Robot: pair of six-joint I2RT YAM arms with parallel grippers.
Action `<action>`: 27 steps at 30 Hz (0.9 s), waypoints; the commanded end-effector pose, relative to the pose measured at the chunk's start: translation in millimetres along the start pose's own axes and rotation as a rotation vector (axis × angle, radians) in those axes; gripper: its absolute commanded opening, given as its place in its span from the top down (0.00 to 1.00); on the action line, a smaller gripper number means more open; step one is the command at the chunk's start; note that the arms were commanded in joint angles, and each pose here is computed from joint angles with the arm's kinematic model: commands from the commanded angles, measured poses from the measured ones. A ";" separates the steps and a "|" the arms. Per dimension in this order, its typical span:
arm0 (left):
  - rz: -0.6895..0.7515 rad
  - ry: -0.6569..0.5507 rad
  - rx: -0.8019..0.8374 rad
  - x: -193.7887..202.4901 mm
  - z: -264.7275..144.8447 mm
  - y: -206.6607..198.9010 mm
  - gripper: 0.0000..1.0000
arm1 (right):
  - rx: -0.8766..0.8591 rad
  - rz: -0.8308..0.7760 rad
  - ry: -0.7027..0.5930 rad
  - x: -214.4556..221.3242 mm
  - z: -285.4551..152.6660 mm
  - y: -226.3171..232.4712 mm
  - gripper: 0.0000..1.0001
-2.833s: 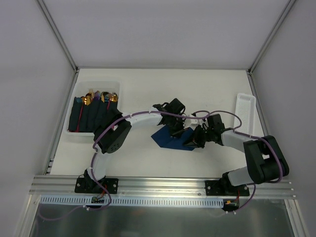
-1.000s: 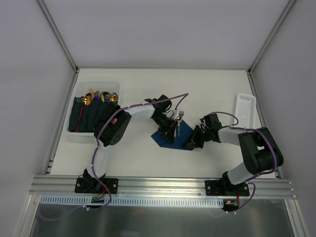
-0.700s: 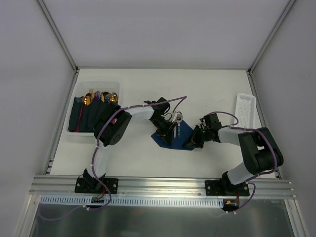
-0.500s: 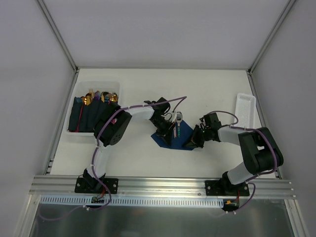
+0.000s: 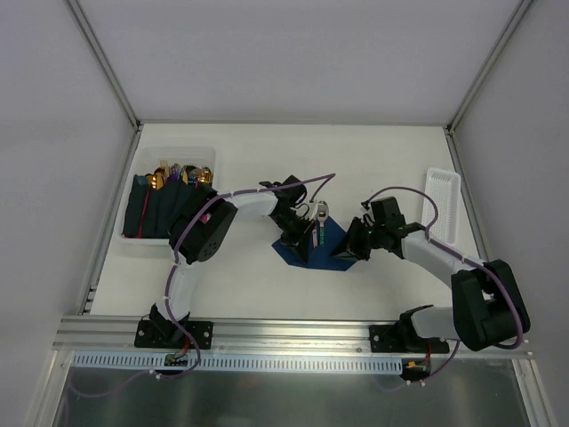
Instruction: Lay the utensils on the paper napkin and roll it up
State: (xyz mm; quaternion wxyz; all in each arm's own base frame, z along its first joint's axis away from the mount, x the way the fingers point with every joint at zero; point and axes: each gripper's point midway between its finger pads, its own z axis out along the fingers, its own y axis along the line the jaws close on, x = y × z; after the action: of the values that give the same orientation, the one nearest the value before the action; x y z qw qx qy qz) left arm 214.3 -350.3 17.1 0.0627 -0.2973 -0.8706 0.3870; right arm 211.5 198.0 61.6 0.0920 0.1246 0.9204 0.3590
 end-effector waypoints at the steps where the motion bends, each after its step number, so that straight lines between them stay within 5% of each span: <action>1: -0.021 0.014 -0.079 3.9 0.5 19.0 0.96 | -0.011 0.006 0.028 7.7 3.3 3.1 0.91; 27: -0.038 0.021 -0.085 6.2 2.1 22.3 0.98 | 0.162 0.016 0.121 23.4 33.4 -50.5 0.94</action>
State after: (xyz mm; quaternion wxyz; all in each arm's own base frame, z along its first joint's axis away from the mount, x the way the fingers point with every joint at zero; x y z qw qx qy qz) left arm 214.5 -350.2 17.1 0.0638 -0.2938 -0.8722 0.3858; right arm 198.9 208.5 12.1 0.0282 0.1250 0.9319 0.3394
